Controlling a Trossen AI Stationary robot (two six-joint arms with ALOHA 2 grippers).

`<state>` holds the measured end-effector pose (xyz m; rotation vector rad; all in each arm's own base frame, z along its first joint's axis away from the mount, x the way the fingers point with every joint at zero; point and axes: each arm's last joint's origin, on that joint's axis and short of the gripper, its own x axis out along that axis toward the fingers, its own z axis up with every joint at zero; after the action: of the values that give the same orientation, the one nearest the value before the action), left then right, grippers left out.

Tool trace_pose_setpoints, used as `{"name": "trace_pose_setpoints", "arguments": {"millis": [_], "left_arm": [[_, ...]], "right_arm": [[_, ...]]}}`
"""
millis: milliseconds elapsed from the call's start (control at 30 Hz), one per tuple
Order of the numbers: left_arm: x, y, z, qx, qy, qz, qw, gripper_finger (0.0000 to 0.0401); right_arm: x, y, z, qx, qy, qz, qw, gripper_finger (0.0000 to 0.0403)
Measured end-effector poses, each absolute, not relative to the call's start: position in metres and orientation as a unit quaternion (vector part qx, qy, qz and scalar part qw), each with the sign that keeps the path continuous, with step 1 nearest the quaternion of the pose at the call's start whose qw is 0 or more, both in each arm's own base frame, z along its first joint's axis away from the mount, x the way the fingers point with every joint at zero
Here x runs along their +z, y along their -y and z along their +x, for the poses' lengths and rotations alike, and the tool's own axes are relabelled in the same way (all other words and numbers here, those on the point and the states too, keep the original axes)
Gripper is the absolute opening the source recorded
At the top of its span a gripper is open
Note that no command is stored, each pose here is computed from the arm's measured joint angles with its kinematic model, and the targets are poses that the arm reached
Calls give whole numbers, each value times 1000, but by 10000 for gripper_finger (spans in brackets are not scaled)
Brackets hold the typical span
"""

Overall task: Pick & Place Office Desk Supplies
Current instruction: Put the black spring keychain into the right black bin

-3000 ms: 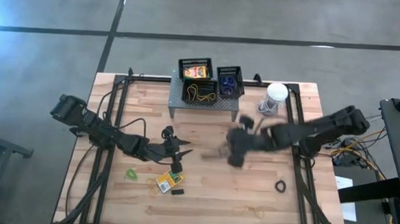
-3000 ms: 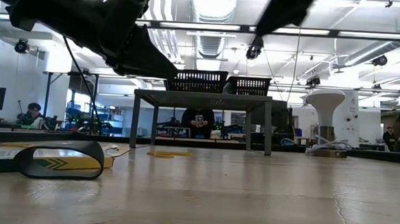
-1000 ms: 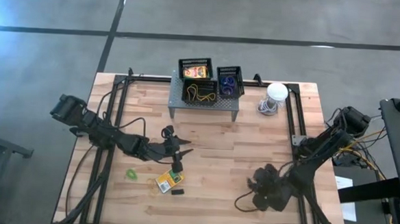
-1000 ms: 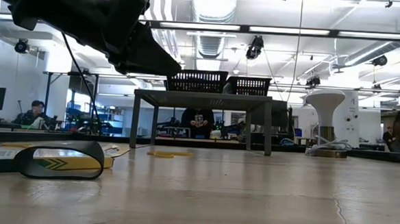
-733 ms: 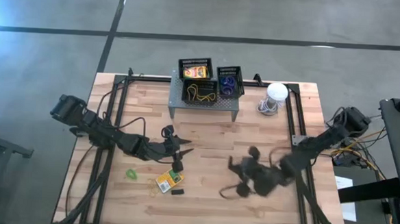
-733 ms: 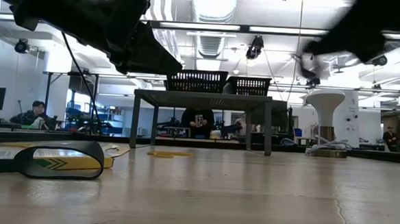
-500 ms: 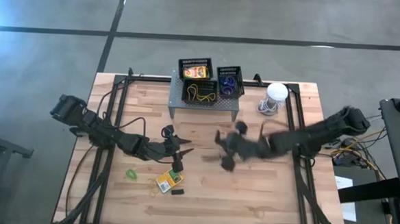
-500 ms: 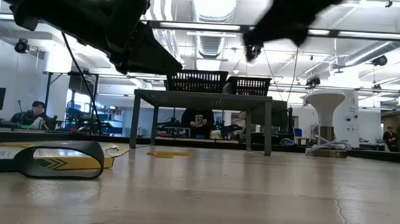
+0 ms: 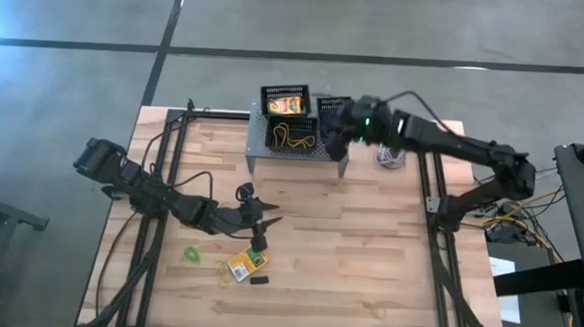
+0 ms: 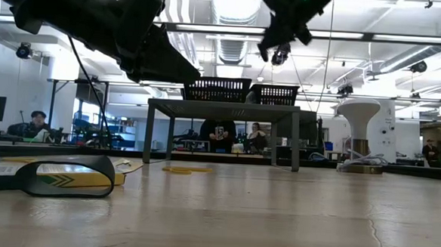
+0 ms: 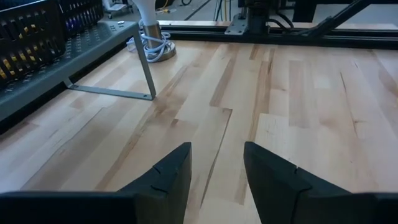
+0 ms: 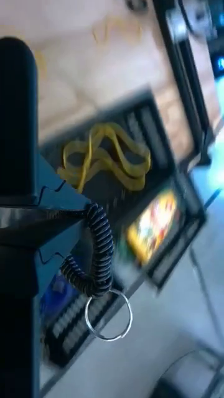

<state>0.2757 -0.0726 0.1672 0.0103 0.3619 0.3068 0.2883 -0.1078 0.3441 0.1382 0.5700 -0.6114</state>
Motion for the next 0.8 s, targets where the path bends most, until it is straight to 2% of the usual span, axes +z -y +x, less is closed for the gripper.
{"name": "trace_pose_setpoints", "arguments": {"millis": [300, 567, 800], "left_arm": [[167, 58, 279, 164, -191, 69, 965, 149], [167, 41, 282, 192, -195, 71, 959, 149], [167, 41, 282, 182, -196, 68, 961, 149]], "right_arm": [[327, 161, 272, -300, -296, 131, 898, 15], [305, 172, 283, -301, -334, 142, 882, 15], [305, 169, 278, -300, -379, 163, 860, 19]]}}
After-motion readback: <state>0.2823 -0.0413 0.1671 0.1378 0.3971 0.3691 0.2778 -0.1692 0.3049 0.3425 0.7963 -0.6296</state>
